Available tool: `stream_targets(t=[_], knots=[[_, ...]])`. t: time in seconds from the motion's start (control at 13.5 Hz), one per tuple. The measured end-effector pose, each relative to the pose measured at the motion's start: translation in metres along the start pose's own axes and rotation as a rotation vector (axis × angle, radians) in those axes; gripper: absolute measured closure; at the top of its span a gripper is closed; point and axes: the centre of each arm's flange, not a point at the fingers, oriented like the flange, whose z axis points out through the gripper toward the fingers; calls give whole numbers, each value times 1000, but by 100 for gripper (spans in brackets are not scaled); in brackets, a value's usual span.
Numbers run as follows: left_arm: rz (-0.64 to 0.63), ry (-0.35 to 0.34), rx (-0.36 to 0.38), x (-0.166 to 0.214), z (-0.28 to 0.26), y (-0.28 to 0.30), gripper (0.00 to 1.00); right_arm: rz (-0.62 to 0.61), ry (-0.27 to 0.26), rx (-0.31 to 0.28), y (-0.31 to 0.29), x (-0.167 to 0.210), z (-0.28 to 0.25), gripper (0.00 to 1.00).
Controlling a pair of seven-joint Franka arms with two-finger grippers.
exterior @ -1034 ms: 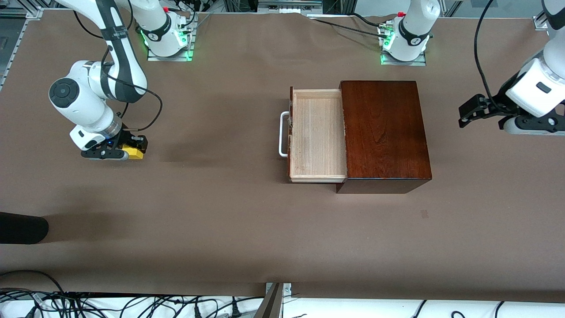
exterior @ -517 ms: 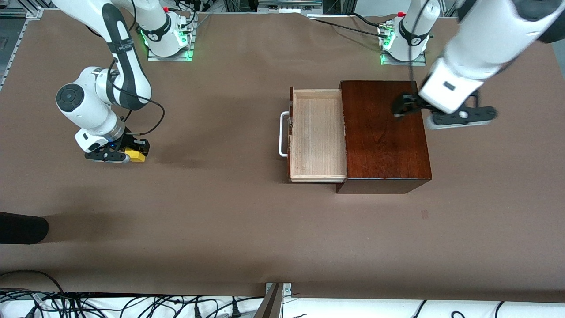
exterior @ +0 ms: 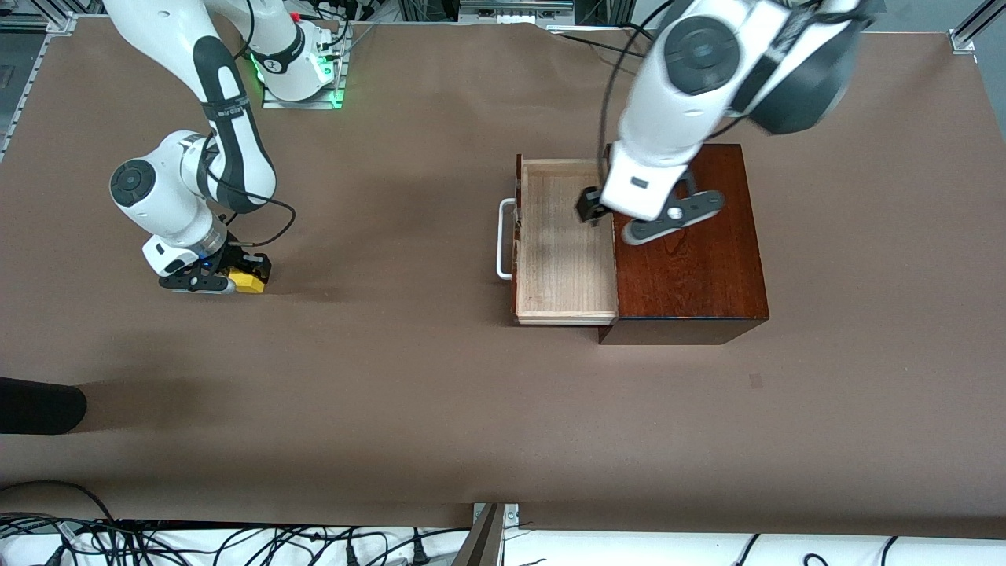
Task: Open drawer, take yellow block, close drawer
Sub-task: 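Reach the left gripper to the drawer front while the right gripper holds the cube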
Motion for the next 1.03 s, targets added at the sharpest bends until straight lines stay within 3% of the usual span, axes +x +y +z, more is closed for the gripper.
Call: stream_targets(t=[0.15, 0.22, 0.3, 0.74, 0.81, 1.03], knots=[[-61, -3, -14, -20, 27, 34, 15, -1, 5, 15, 0, -2, 8, 44], [-94, -4, -23, -29, 40, 49, 17, -2, 11, 17, 1, -3, 11, 44], [-124, -7, -30, -38, 51, 61, 25, -4, 12, 17, 3, -5, 15, 44], [-218, -47, -37, -92, 92, 115, 94, -11, -8, 3, -1, -11, 33, 44], [-242, -56, -38, -100, 97, 122, 99, -12, -9, 3, -2, -11, 34, 44], [-309, -75, -29, -118, 122, 139, 99, -11, -10, 1, -2, -11, 35, 44]])
